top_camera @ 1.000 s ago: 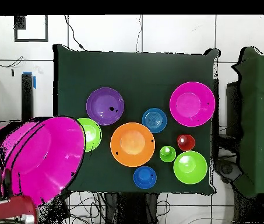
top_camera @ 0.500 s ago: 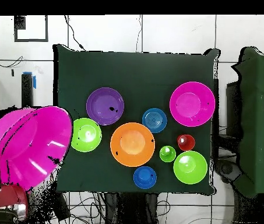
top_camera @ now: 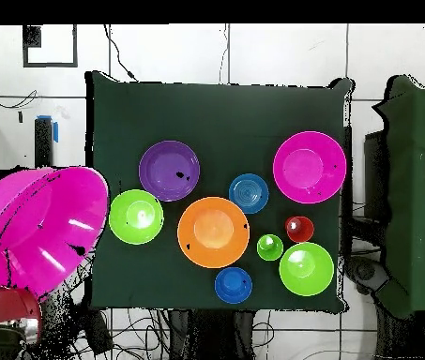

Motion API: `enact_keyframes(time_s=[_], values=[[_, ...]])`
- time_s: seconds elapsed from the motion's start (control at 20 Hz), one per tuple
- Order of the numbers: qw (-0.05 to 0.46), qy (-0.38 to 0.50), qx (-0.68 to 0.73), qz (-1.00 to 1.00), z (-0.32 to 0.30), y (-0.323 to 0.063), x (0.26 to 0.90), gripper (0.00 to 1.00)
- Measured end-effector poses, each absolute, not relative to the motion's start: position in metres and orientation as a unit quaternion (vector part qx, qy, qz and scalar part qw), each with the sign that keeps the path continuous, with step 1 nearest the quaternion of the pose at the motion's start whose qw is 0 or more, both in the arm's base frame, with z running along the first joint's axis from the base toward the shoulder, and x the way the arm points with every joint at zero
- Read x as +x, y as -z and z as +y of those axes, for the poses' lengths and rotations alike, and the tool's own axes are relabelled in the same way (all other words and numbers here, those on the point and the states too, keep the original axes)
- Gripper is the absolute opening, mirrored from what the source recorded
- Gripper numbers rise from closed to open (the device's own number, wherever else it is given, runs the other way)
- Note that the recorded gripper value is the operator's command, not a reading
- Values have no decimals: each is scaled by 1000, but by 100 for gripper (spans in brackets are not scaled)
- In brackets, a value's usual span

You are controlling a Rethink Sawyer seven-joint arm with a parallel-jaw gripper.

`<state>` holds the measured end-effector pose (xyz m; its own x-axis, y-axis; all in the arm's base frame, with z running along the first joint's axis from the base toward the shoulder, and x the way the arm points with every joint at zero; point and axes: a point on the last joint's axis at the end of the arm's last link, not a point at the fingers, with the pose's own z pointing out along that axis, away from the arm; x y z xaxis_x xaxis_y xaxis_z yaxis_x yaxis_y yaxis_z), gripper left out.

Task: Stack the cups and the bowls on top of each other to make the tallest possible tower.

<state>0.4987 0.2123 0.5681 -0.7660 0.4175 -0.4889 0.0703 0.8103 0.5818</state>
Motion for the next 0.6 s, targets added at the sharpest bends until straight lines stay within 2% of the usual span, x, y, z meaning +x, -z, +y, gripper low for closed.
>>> enact_keyframes(time_s=[0.2, 0.4, 0.6], values=[[314, -262, 126, 904, 212, -560, 499, 0], [312, -211, 90, 922, 215, -538, 493, 0], [285, -172, 96, 938, 218, -512, 484, 0]])
